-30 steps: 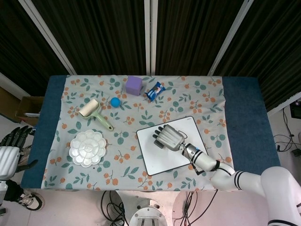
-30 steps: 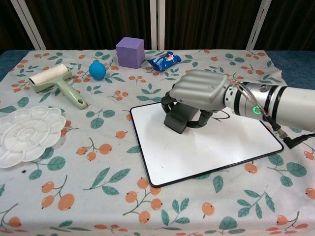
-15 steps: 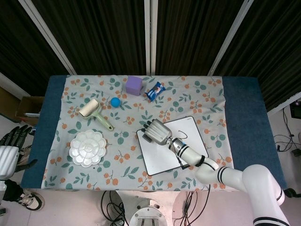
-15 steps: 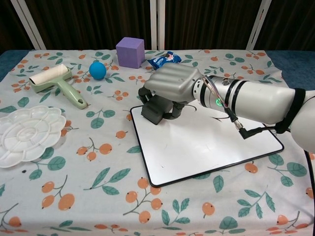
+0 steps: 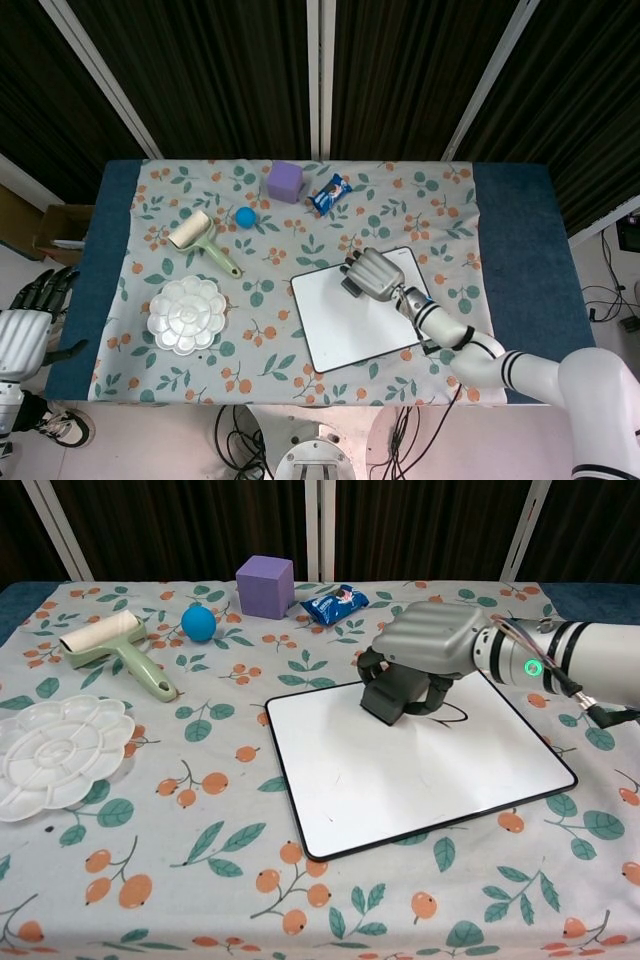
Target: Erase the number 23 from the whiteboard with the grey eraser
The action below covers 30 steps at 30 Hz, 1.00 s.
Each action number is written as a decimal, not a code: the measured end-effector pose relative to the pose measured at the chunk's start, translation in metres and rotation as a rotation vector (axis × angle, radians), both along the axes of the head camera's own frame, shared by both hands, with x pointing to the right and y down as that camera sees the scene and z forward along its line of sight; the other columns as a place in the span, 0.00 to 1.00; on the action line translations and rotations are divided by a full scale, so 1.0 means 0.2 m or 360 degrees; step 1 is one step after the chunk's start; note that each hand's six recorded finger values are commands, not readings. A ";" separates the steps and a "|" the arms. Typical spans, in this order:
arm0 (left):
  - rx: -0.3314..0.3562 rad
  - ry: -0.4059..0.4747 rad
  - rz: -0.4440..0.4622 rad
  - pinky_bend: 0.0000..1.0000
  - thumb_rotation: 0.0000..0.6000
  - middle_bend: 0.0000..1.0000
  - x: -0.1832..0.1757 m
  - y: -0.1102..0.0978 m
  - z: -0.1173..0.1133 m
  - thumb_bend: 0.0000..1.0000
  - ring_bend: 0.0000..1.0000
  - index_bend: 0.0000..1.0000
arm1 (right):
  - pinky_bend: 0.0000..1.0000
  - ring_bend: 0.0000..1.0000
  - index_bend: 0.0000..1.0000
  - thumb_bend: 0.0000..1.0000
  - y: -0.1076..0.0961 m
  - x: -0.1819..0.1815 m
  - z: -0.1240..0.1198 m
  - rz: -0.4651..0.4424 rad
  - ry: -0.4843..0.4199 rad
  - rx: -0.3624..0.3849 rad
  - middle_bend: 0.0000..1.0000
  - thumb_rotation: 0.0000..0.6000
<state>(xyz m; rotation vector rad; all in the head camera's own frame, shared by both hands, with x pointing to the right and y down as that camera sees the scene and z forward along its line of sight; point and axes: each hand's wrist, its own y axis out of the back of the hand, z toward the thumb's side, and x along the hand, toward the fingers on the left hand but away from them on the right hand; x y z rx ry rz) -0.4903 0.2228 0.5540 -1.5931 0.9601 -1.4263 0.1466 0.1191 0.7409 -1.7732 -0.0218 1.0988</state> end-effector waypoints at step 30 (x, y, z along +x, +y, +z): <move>-0.0021 -0.0021 0.0041 0.16 1.00 0.07 0.04 0.00 0.01 0.00 0.04 0.08 | 0.53 0.63 0.88 0.34 0.15 0.35 -0.16 0.0163 -0.0083 -0.0224 0.72 1.00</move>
